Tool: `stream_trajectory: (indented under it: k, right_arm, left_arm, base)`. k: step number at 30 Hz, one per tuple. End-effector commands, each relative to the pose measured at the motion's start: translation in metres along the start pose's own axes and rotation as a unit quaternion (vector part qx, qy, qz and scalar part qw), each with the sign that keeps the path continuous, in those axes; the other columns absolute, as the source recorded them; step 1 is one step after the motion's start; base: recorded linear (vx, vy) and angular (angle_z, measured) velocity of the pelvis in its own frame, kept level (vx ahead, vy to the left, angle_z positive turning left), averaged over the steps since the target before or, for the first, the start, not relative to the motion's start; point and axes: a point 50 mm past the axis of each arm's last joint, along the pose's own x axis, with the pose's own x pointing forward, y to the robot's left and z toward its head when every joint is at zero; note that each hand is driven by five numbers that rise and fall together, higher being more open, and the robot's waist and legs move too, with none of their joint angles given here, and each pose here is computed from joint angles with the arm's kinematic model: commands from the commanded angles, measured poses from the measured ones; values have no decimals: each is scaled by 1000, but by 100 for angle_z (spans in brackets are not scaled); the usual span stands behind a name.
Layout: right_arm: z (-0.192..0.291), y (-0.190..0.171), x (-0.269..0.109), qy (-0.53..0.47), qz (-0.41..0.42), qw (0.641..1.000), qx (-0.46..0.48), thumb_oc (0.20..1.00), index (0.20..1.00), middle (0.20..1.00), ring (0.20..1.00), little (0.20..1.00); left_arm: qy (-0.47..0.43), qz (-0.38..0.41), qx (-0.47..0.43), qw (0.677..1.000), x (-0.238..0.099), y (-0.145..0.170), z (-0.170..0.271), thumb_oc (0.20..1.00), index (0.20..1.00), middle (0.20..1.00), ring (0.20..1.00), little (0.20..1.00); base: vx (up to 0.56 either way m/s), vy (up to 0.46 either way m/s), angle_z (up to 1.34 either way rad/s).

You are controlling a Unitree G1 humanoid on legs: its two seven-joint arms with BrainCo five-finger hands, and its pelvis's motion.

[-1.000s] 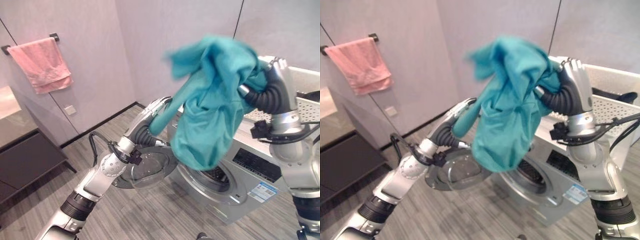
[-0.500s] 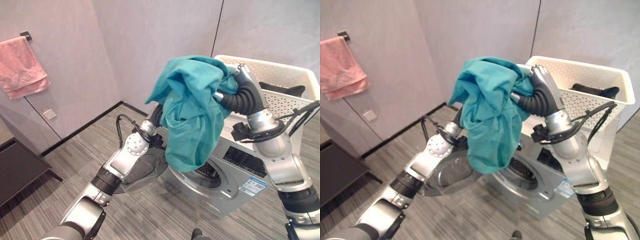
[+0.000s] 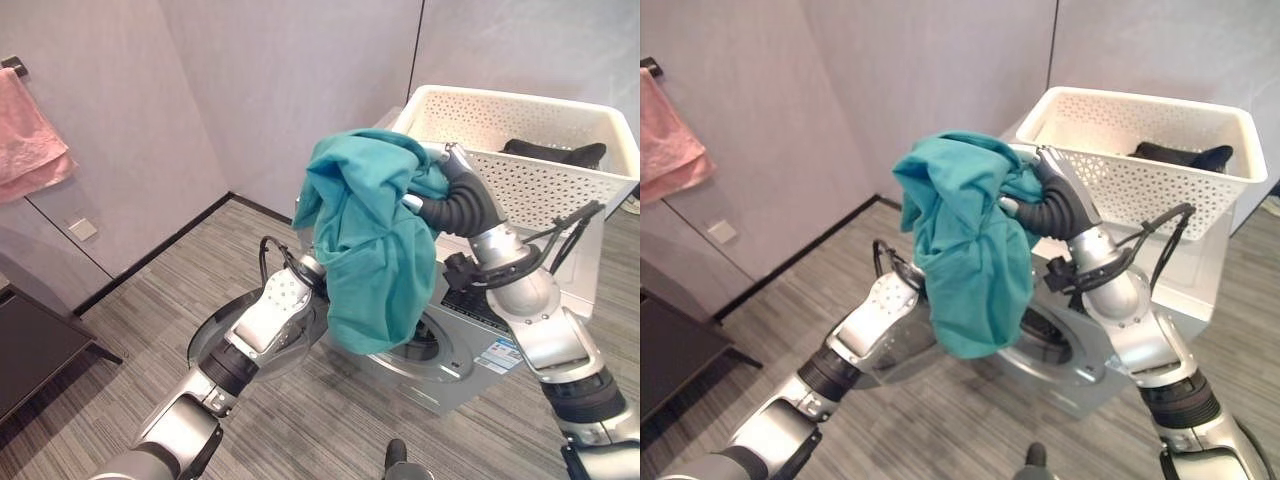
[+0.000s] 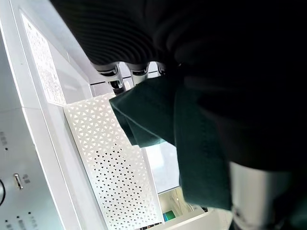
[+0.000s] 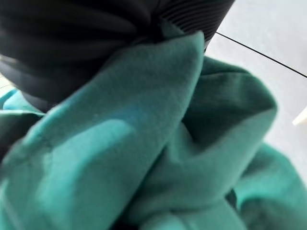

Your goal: Grab the laundry basket,head to the washer,open it,put in the laundry and shut it.

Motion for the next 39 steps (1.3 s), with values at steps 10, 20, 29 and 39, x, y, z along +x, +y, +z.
stream_trajectory:
  k: [10, 20, 29, 39]
  right_arm:
    - [26, 24, 15, -75, 24, 991, 107, 200, 200, 200, 200, 200]
    - [24, 35, 11, -64, 32, 987, 144, 200, 200, 200, 200, 200]
    - [19, 40, 8, -52, 54, 984, 160, 200, 200, 200, 200, 200]
    - [11, 55, -3, -21, 100, 977, 190, 200, 200, 200, 200, 200]
  left_arm:
    - [-105, 0, 5, 994, 27, -2, 45, 200, 200, 200, 200, 200]
    - [-112, 35, 9, 993, 21, 2, 41, 200, 200, 200, 200, 200]
    - [-128, 62, 42, 989, 21, 7, 46, 200, 200, 200, 200, 200]
    - [-103, 53, 27, 993, 13, 1, 31, 200, 200, 200, 200, 200]
  base:
    - [0, -3, -3]
    - [0, 0, 0]
    - [0, 0, 0]
    - [0, 0, 0]
